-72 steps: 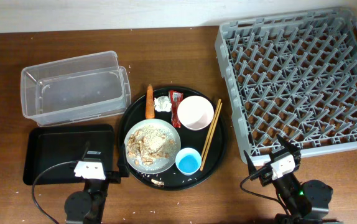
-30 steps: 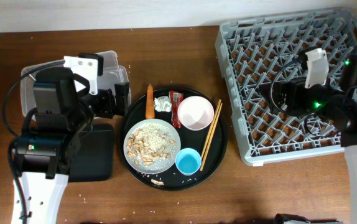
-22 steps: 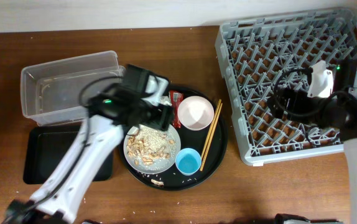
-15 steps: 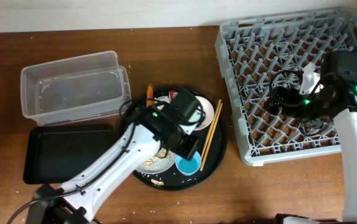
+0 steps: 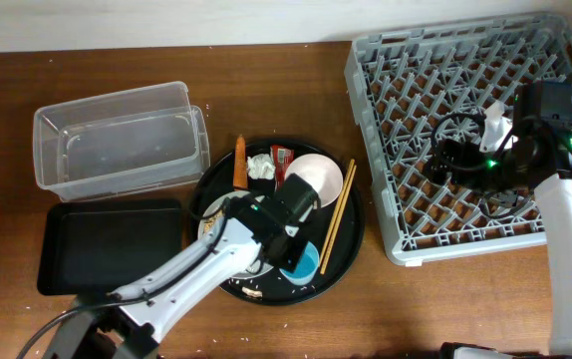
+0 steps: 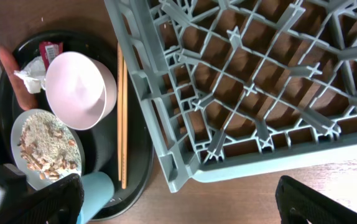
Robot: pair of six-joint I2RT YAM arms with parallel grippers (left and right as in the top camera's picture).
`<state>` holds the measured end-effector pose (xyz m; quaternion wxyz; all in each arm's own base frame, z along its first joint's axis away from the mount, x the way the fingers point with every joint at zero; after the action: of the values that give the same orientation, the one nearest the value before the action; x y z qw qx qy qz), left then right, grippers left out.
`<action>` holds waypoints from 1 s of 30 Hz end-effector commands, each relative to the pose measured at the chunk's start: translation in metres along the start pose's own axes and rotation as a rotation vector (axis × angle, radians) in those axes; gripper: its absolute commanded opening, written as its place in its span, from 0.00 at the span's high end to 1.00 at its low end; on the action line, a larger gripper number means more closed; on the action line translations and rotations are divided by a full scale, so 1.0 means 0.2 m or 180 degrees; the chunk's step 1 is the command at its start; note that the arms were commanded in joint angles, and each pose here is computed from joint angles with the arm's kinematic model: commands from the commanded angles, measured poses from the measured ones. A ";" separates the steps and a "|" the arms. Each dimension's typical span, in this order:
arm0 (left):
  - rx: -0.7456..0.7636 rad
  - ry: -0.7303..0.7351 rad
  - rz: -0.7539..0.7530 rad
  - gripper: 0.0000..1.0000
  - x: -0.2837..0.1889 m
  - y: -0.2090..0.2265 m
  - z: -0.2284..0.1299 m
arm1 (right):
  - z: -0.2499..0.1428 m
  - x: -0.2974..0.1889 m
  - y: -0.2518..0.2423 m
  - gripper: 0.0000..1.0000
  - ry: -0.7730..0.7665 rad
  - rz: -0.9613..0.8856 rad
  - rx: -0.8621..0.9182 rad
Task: Sort waste into correct bins and load items into the dishwasher rack
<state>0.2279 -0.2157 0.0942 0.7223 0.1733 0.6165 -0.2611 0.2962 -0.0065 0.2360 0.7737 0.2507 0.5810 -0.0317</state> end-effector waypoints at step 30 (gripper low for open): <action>0.0520 -0.2389 -0.3273 0.02 -1.02 0.20 0.40 | -0.42 -0.23 0.90 0.48 0.0001 0.2919 -0.3020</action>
<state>0.2930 -0.1960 0.3049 0.6516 -0.1989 0.3084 -0.6639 0.2586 0.1991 0.3154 0.6988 0.0887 0.3644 0.6091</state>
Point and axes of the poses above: each gripper's point midway between its finger pads, its own x axis out along the fingers, its own y axis along the line the jaws close on, z = x × y, the point moved 3 cm from there along -x, back along the fingers, and after that the axes turned 8 degrees about x, right-handed, at the moved point
